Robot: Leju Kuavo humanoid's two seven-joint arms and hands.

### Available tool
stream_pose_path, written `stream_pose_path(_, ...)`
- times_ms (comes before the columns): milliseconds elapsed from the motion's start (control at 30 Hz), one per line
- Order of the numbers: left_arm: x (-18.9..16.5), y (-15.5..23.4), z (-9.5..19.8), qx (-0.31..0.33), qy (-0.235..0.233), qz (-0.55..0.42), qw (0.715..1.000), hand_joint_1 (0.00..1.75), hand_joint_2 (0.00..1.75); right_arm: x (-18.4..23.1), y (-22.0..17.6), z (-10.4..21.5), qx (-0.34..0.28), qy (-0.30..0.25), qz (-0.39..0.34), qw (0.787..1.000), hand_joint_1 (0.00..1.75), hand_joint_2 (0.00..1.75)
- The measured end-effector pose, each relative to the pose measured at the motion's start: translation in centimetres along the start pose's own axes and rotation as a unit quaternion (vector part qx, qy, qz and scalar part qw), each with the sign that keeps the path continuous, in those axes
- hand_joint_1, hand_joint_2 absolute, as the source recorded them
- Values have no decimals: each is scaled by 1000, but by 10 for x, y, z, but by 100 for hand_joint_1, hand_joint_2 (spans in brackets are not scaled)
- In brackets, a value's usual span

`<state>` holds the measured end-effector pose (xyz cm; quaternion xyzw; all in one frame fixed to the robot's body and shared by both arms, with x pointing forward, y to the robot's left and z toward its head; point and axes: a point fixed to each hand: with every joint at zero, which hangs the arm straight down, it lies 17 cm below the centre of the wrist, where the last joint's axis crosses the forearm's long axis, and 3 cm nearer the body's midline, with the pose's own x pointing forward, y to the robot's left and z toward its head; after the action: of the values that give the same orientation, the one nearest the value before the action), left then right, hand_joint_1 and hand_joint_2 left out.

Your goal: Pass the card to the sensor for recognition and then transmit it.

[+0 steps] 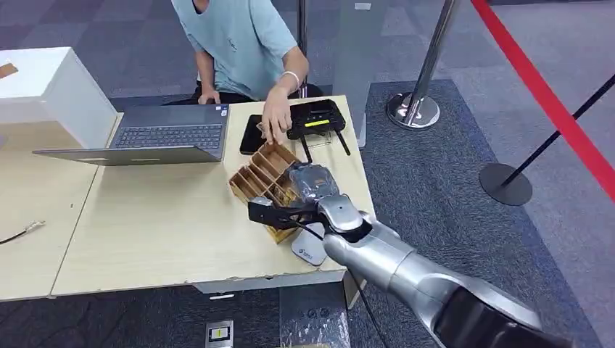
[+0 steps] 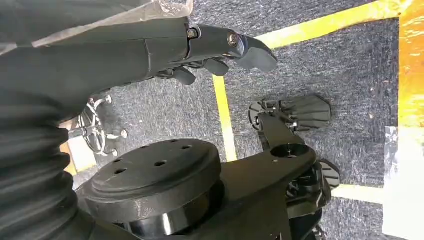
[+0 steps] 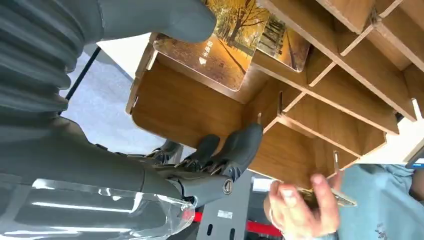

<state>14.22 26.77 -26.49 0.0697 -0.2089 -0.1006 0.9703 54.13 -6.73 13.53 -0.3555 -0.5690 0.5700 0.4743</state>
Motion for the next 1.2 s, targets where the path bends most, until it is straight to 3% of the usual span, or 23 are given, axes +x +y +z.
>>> stream_pose_path(233,2,1,0,1,-1,1,1000,0,175,-1,2,0,5,0,2,1000,63,175)
stream_pose_path(300,1,1,0,2,0,3,1000,0,175,-1,3,1,7,1,3,1000,101,175)
stream_pose_path(500,-1,1,0,2,2,7,1000,0,175,-10,11,2,34,20,16,999,72,175)
stream_pose_path(667,-1,1,0,2,3,9,1000,0,175,-18,12,1,53,49,25,997,72,175)
stream_pose_path(767,-1,1,0,2,4,10,1000,0,175,-23,11,0,54,67,27,996,80,175)
stream_pose_path(867,-1,1,0,2,5,10,1000,0,175,-27,10,-1,55,81,29,995,94,175)
stream_pose_path(900,-1,1,0,2,5,10,1000,0,175,-28,10,-1,55,84,30,995,140,175)
stream_pose_path(933,-1,1,0,2,5,10,1000,0,175,-28,10,-1,55,86,31,994,154,175)
stream_pose_path(967,-1,1,0,2,5,10,1000,0,175,-29,9,-2,55,88,31,994,154,175)
stream_pose_path(1000,-1,1,0,2,5,10,1000,0,175,-29,9,-2,54,89,31,994,175,175)
stream_pose_path(1200,-2,1,0,3,7,11,1000,0,175,-30,4,-5,46,92,29,994,175,175)
